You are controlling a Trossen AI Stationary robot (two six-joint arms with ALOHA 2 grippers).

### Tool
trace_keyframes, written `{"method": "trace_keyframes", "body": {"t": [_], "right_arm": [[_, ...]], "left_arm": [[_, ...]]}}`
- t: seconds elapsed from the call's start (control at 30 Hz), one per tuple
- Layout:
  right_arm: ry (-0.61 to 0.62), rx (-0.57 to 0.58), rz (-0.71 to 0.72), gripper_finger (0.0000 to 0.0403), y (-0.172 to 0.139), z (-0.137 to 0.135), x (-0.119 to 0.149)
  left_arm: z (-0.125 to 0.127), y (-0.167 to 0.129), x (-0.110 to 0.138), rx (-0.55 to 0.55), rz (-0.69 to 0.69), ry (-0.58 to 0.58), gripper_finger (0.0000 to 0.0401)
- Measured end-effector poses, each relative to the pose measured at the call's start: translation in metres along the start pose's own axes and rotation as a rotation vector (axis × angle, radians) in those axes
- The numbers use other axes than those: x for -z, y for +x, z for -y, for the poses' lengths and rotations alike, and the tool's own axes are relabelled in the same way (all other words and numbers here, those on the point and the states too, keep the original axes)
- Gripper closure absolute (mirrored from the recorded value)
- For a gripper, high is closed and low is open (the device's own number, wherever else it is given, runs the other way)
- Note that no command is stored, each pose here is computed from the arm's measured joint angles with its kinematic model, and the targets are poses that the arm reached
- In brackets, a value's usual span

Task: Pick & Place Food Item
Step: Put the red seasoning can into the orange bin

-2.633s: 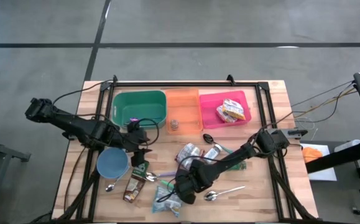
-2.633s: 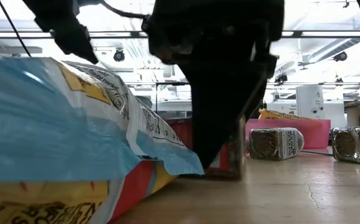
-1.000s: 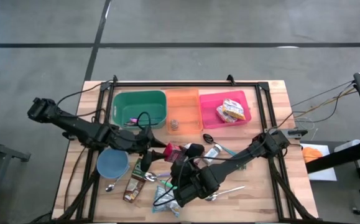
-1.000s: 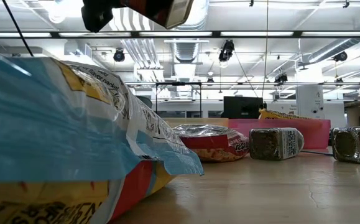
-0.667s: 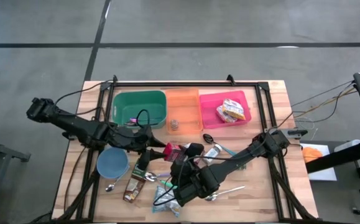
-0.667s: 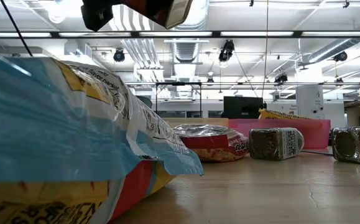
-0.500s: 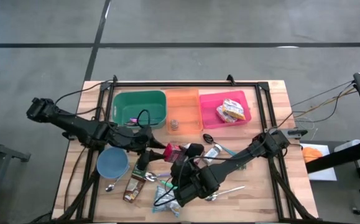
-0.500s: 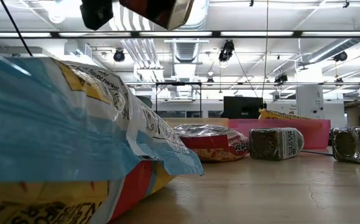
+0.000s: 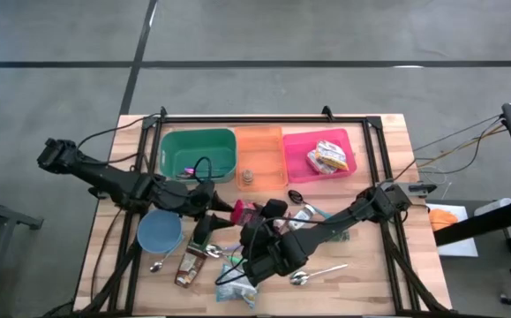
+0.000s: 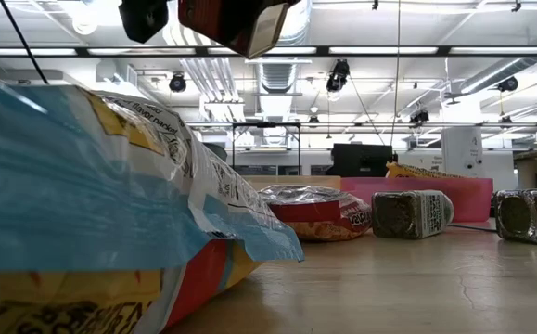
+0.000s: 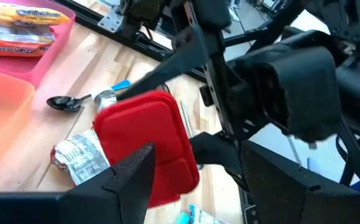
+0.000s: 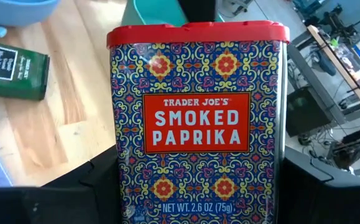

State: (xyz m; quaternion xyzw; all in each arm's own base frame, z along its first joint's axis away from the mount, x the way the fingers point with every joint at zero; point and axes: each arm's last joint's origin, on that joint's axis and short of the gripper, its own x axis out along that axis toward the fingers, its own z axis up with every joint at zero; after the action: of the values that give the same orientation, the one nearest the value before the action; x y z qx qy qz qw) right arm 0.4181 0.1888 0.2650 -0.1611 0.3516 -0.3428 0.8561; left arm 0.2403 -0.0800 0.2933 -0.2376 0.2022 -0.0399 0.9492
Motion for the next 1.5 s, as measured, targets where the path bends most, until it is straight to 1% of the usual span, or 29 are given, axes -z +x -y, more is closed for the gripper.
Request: {"method": "trace_keyframes", "body": {"t": [0.17,0.33,0.4,0.57,0.7,0.83,0.9,1.13,1.23,1.33,1.5], "right_arm": [[0.0,-0.02,-0.012,0.0129,0.0,-0.001,0.0],[0.002,-0.02,-0.013,0.0129,0.0,-0.001,0.0],[0.001,-0.021,-0.013,0.0129,0.0,-0.001,0.0],[0.001,-0.022,-0.014,0.0129,0.0,-0.001,0.0],[0.001,-0.03,-0.019,0.0129,0.0,-0.001,0.001],[0.001,-0.036,-0.023,0.0129,0.0,-0.001,0.001],[0.002,-0.036,-0.023,0.0129,0.0,-0.001,0.001],[0.004,-0.04,-0.026,0.0129,0.0,-0.001,0.0],[0.003,-0.04,-0.027,0.0129,0.001,-0.001,0.0],[0.006,-0.039,-0.027,0.0129,0.002,0.0,-0.001],[0.004,-0.036,-0.023,0.0129,0.003,0.0,-0.001]], "left_arm": [[0.0,0.001,0.001,0.008,-0.009,0.029,0.0151],[-0.001,0.002,0.002,0.001,-0.024,-0.046,0.012],[-0.001,0.003,0.003,0.011,-0.035,-0.073,0.0113],[0.001,0.003,-0.001,0.031,0.01,-0.058,0.011],[-0.002,0.003,-0.001,-0.042,0.03,-0.068,0.011],[-0.006,0.003,0.002,-0.073,0.006,-0.072,0.0101],[-0.006,0.005,0.003,-0.08,-0.003,-0.07,0.0089],[-0.008,0.012,0.006,-0.092,-0.013,-0.102,0.0022],[-0.008,0.016,0.006,-0.092,-0.011,-0.102,0.0005],[-0.008,0.022,0.006,-0.089,0.006,-0.102,0.0006],[-0.011,0.031,0.008,-0.1,0.009,-0.076,0.0036]]}}
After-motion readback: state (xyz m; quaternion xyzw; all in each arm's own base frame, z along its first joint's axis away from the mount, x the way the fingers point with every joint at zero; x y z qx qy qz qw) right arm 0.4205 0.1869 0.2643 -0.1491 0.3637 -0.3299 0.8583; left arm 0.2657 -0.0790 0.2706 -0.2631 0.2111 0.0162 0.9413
